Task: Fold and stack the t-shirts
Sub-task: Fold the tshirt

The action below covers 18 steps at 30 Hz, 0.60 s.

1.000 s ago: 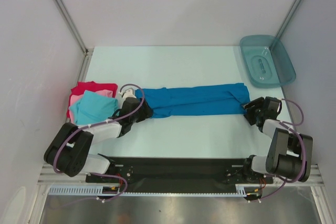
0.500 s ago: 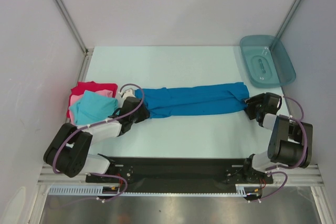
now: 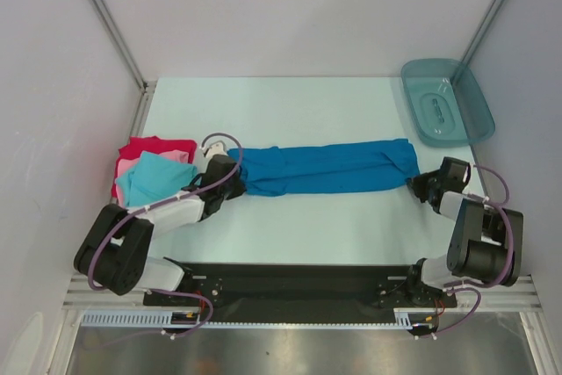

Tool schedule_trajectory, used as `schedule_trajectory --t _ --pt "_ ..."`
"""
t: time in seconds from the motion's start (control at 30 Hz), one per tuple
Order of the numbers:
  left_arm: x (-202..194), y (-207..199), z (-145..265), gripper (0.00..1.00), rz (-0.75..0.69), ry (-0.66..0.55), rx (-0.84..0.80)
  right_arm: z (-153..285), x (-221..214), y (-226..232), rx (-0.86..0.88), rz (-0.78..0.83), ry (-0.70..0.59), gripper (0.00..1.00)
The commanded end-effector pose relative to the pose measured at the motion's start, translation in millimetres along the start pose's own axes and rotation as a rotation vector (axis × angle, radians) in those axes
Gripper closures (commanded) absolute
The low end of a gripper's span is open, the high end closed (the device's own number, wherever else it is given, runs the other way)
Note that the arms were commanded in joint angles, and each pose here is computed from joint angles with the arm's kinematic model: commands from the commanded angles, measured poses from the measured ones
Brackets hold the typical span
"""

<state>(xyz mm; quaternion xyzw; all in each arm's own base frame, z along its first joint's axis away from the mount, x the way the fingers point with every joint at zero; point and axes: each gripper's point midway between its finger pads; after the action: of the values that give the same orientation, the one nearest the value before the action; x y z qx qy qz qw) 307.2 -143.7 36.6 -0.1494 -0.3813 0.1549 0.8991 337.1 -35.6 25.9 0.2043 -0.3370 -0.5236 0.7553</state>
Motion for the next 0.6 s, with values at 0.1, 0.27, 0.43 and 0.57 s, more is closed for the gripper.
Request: schedule_trajectory --t 0.1,0.27,0.43,0.57 --pt "55 -18 0 1.0 -0.02 -0.091 0.051 21 -3 8 0.005 0.059 -0.022 1.0" --pt "90 -42 -12 1.0 -0.052 -0.092 0.074 42 -26 11 0.015 0.126 0.006 1.0" --pt "109 -56 -31 1.0 -0.08 -0.064 0.097 59 -50 3 0.017 0.168 0.054 1.0" --pt "118 -61 -42 1.0 -0.089 -0.041 0.115 76 -63 2 0.031 0.209 0.08 1.0"
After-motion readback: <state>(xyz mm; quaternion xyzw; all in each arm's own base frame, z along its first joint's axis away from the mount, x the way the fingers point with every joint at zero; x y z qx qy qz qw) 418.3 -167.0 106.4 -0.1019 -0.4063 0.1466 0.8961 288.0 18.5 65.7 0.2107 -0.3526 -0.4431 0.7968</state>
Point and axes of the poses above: each gripper's point midway between its finger pads, its own z axis back along the fingers, its own y axis along the line the jaws close on, x = y × z, and after that the axes turned 1 degree about z, right-handed
